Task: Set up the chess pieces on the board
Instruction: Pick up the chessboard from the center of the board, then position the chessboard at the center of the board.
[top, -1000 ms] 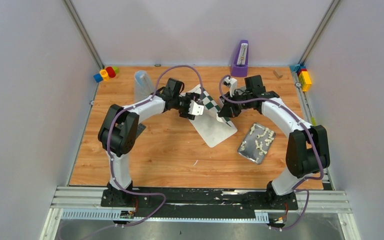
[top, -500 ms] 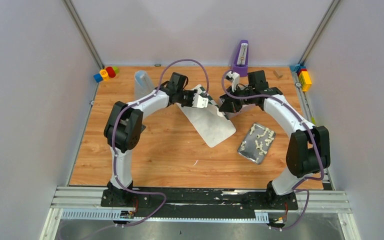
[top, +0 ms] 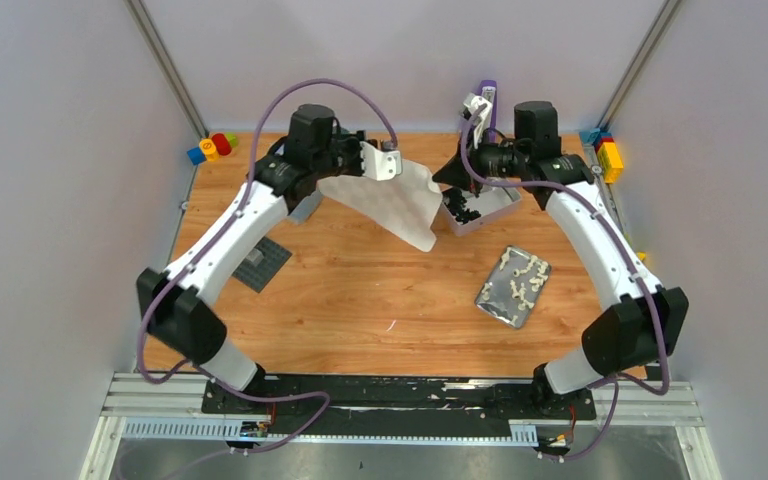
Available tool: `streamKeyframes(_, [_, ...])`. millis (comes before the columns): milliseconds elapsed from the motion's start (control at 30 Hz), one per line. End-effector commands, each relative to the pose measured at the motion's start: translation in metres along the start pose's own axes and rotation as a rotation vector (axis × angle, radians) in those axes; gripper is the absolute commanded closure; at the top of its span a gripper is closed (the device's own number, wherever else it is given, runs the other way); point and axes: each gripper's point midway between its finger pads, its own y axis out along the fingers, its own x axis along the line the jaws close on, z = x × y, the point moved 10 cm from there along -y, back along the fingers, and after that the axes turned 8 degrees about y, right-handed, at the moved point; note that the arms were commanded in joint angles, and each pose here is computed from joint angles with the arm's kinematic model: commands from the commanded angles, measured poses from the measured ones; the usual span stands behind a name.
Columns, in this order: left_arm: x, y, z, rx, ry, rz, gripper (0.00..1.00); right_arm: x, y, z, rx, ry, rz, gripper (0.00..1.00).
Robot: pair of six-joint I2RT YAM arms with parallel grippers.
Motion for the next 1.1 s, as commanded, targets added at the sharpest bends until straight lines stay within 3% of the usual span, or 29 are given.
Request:
streamKeyframes(0, [-0.013,-0.062,-0.018,0.052,-0.002,-0.006,1.0,0.043,-0.014,-0.001,-0.029,-0.112,-0.114,1.0])
streamKeyframes(100, [-0.06,-0.075,-0.024,0.069,-0.008,0.128,1.0,0.062,-0.009,0.032,0.03,-0.124,-0.21,1.0])
streamKeyframes(233, [-0.12,-0.098,-0.032,0.064,-0.129,0.312,1.0,0.086,0.001,0.085,0.15,-0.084,-0.341,1.0])
streamKeyframes(433, [-0.215,-0.131,-0.025,0.1,-0.195,0.643,0.93,0.104,0.021,0.151,0.349,-0.013,-0.452,0.99])
streamKeyframes(533, [-0.24,-0.149,-0.022,0.092,-0.207,0.748,0.87,0.105,0.022,0.153,0.356,-0.005,-0.464,0.85])
streamKeyframes(633, [-0.252,-0.158,-0.02,0.087,-0.207,0.782,0.68,0.099,0.026,0.148,0.363,-0.021,-0.414,0.67])
streamKeyframes(667, [-0.253,-0.159,-0.02,0.081,-0.207,0.785,0.63,0.095,0.027,0.145,0.366,-0.03,-0.384,0.65])
streamKeyframes(767, [-0.251,-0.157,-0.021,0.066,-0.208,0.773,0.35,0.078,0.034,0.14,0.363,-0.025,-0.282,0.59])
streamKeyframes(833, [-0.248,-0.154,-0.023,0.06,-0.216,0.761,0.23,0.066,0.041,0.138,0.361,-0.009,-0.223,0.58])
streamKeyframes(933, [-0.239,-0.15,-0.024,0.083,-0.231,0.722,0.14,0.049,0.058,0.141,0.386,0.026,-0.16,0.58])
streamKeyframes(1067, [-0.229,-0.138,-0.019,0.16,-0.255,0.594,0.11,0.029,0.082,0.151,0.427,0.063,-0.111,0.58])
